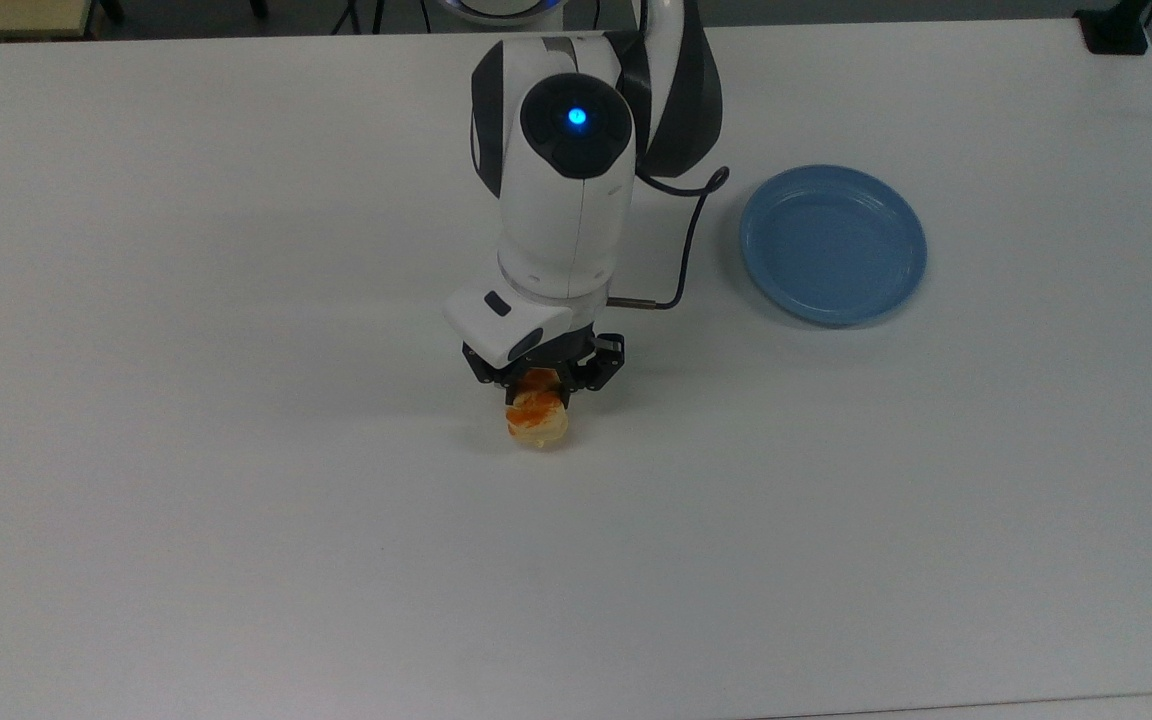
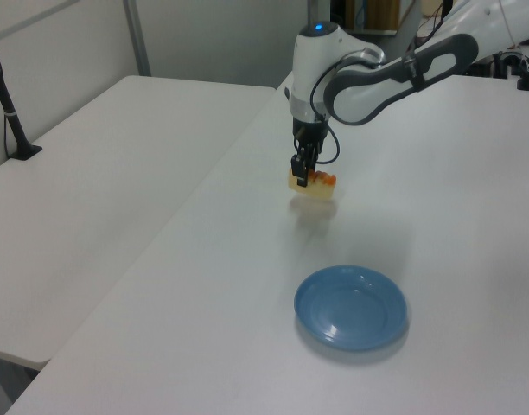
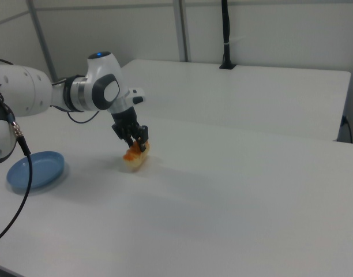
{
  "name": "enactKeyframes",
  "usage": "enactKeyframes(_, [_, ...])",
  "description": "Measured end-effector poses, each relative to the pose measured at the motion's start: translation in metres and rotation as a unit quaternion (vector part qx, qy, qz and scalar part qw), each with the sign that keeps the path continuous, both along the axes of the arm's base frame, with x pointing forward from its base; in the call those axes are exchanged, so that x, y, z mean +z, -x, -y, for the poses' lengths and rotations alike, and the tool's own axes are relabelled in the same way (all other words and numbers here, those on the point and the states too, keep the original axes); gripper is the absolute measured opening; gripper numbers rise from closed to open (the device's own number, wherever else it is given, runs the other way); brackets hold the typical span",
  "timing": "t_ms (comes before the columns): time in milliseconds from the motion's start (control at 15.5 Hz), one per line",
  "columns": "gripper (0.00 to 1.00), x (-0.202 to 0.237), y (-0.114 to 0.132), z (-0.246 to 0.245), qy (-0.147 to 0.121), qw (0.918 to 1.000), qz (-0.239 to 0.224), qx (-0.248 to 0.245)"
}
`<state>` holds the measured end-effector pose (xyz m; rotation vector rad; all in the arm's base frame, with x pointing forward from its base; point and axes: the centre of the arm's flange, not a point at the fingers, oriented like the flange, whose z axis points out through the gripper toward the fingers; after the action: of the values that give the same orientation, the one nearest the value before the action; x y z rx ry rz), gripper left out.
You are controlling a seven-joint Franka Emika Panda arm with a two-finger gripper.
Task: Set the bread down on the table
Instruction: 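Lower the bread roll onto the table and open the gripper, then raise the open gripper up away from the bread roll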
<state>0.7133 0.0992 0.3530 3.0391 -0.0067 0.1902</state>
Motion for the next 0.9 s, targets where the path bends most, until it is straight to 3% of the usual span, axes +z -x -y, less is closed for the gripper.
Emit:
enactKeyframes(193, [0.52,-0.019,-0.002,-0.001,0.001,1.0000,-0.004,0.001])
enactKeyframes(516, [0.99,0.023,-0.011,0.002,-0.008,0.9992,0.036,-0.017])
enactKeyframes(709, [1.00,0.082,0.002,0.024,-0.011,0.9985,0.033,-0.042])
enactKeyframes(903, [1.00,0.166,0.041,0.060,-0.015,0.9970,-0.002,-0.076])
